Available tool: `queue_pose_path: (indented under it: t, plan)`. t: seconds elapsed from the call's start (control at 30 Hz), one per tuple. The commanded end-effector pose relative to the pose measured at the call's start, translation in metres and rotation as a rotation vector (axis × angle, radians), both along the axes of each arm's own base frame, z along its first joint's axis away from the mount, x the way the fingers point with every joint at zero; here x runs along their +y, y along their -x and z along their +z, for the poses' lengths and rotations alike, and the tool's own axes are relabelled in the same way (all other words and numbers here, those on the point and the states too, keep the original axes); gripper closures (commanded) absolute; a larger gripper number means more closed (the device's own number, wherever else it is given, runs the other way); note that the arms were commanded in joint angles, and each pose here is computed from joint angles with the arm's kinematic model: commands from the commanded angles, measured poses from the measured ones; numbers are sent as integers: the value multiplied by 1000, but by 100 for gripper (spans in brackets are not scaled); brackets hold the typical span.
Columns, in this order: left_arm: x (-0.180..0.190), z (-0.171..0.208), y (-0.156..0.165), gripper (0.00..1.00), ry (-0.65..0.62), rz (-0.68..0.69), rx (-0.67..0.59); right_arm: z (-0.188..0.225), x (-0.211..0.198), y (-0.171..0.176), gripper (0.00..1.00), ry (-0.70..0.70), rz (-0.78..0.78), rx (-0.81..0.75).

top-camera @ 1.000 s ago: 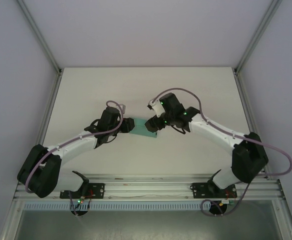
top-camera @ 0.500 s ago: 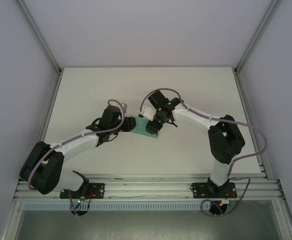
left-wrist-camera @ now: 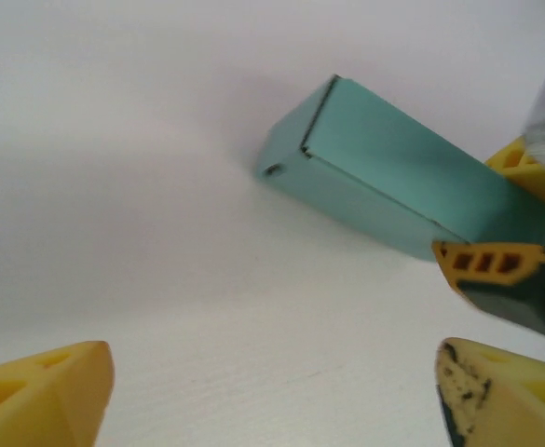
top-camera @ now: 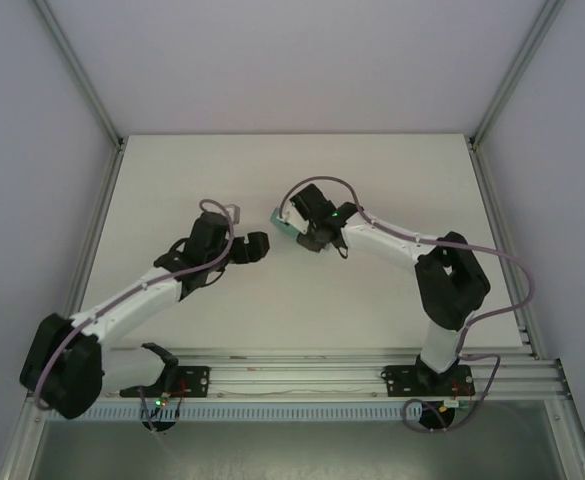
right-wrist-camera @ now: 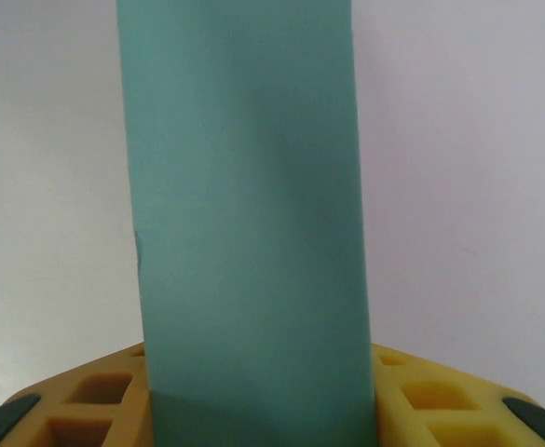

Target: Assemble paper box

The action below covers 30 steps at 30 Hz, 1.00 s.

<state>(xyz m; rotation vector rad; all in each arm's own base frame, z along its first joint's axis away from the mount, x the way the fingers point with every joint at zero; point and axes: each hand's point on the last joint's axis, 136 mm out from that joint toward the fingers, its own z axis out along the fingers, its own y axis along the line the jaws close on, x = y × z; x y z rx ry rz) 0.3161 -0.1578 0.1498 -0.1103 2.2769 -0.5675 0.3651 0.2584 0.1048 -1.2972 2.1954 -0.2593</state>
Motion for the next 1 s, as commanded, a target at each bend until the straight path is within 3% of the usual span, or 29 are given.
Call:
queue_pose_path:
  t: [0.0,0.17,0.33,0.6,0.67,0.93,0.97]
  plan:
    - [33,11,8,0,-61,130,-28,37,-39,-43,75,173,-177,-312]
    - [53,7,24,0,-61,204,-49,16,-42,-64,73,301,-193,-441]
    - [57,-2,32,0,-65,203,-40,-18,-19,-57,74,279,7,-516]
    - [57,-15,35,0,-37,218,-17,-62,-17,-10,50,248,236,-367]
    - [58,-16,35,0,-42,223,-15,-65,-23,-4,41,252,218,-340]
    - [58,-14,32,0,-69,215,-23,-63,-34,23,20,252,221,-162]
    - [58,-14,31,0,-69,213,-21,-62,-33,26,8,243,222,-137]
